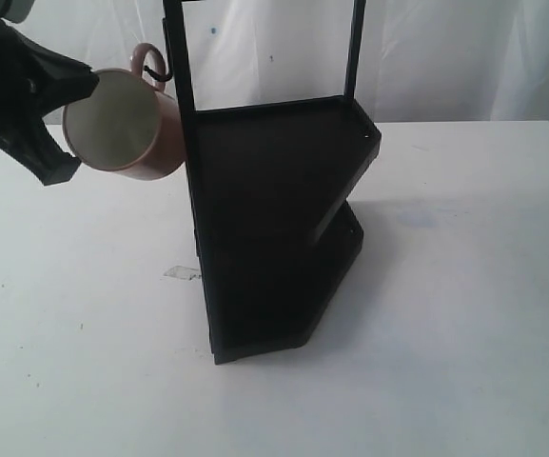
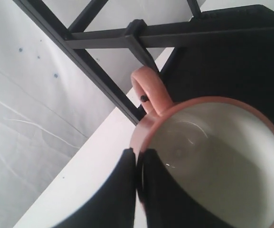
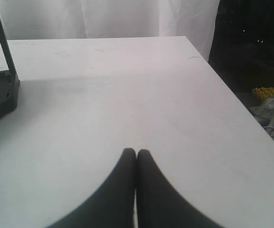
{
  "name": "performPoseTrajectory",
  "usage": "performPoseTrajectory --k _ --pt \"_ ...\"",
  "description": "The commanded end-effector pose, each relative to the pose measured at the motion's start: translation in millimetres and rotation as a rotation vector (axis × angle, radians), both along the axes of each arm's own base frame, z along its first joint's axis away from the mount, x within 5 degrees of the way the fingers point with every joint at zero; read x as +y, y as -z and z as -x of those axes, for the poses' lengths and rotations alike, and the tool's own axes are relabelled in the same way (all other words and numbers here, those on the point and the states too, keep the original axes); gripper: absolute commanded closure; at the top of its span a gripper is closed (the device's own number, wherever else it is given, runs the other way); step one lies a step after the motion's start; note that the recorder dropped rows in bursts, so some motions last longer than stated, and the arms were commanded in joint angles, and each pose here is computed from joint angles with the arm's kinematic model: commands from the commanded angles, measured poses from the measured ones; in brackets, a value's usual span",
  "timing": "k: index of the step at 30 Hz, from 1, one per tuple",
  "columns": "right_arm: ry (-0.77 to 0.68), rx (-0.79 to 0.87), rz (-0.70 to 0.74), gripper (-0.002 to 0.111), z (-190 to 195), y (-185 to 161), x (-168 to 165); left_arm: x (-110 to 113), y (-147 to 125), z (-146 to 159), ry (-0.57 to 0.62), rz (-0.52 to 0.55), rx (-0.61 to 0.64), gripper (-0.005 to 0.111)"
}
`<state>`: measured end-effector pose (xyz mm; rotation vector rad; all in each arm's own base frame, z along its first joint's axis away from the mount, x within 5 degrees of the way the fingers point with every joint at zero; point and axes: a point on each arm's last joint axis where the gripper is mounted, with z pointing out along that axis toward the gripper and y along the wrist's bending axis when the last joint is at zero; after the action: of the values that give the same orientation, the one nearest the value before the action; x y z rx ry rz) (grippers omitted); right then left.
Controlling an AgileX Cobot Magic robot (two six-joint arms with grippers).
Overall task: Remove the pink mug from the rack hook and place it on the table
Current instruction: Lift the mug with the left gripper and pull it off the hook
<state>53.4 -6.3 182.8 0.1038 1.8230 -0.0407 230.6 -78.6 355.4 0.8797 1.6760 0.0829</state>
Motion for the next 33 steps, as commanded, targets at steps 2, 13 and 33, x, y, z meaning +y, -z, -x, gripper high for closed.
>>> performPoseTrajectory --k 2,13,33 --pt "0.005 -0.01 0.003 0.108 0.0 -0.4 -0.4 1.4 -6.8 1.0 -0.023 0.02 -0.05 0.107" --pt "0.01 -0.012 -0.015 0.108 0.0 -0.4 -0.4 1.6 -6.7 1.0 0.0 -0.056 -0.081 0.107" --pt "0.01 -0.012 -0.015 0.108 0.0 -0.4 -0.4 27.4 -7.5 -4.5 -0.128 -0.001 -0.055 0.107"
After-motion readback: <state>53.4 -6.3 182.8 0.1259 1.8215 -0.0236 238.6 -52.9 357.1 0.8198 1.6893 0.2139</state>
